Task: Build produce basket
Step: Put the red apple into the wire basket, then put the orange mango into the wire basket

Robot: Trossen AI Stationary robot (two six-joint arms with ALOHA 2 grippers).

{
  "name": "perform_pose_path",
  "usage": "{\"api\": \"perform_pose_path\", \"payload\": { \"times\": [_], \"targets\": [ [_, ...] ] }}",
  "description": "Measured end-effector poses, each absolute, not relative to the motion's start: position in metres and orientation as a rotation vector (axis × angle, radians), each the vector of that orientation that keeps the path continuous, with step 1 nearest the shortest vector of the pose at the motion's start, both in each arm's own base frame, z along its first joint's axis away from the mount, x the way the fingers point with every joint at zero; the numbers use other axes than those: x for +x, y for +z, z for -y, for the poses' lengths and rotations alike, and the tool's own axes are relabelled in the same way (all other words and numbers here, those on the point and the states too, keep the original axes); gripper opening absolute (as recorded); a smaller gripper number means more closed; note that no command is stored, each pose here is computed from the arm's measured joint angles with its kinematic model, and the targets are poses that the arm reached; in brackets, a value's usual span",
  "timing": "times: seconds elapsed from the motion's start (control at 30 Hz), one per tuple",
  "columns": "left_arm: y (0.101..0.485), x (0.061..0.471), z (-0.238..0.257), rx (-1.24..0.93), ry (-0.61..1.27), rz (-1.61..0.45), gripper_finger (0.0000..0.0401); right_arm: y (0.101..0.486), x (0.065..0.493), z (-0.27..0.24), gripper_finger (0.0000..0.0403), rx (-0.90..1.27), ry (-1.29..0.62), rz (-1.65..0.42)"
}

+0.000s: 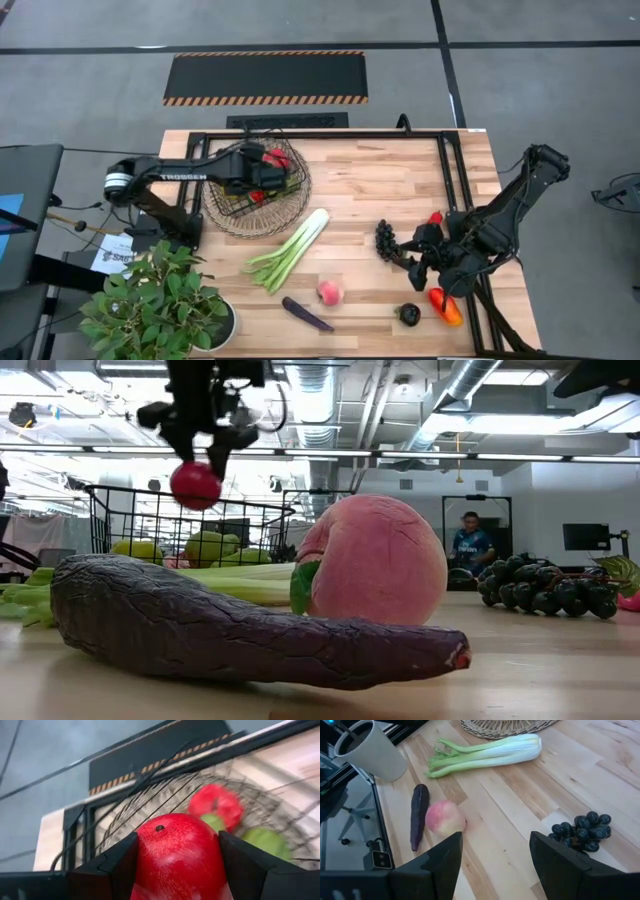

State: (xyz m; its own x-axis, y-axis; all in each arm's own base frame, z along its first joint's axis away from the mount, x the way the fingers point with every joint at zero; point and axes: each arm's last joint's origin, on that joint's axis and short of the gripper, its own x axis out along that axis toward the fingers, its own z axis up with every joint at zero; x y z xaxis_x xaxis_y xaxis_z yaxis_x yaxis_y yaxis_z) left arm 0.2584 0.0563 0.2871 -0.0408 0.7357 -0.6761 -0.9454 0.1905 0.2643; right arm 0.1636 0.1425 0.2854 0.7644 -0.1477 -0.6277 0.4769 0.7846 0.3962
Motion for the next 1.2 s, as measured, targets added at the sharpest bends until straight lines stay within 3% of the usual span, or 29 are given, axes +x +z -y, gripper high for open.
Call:
{"api": "perform_pose_path", "payload": {
  "times": [0.33,0.67,0.97,1.2],
  "targets": [
    [0.252,0.239,-0.068,-0.41,1.44,-0.766,0.0228,0.286,0.164,-0.143,0.0255,0.583,-0.358,-0.615],
    [0.243,0.229,-0.089,-0.419,1.521,-0.792,0.0311,0.285,0.164,-0.143,0.0255,0.603,-0.351,-0.636],
    [0.261,0.244,-0.093,-0.374,1.387,-0.798,0.0339,0.283,0.161,-0.142,0.0255,0.613,-0.37,-0.668],
    [0.3,0.274,-0.076,-0.366,1.131,-0.674,0.034,0.272,0.151,-0.136,0.0255,0.71,-0.514,-0.793]
  ]
}}
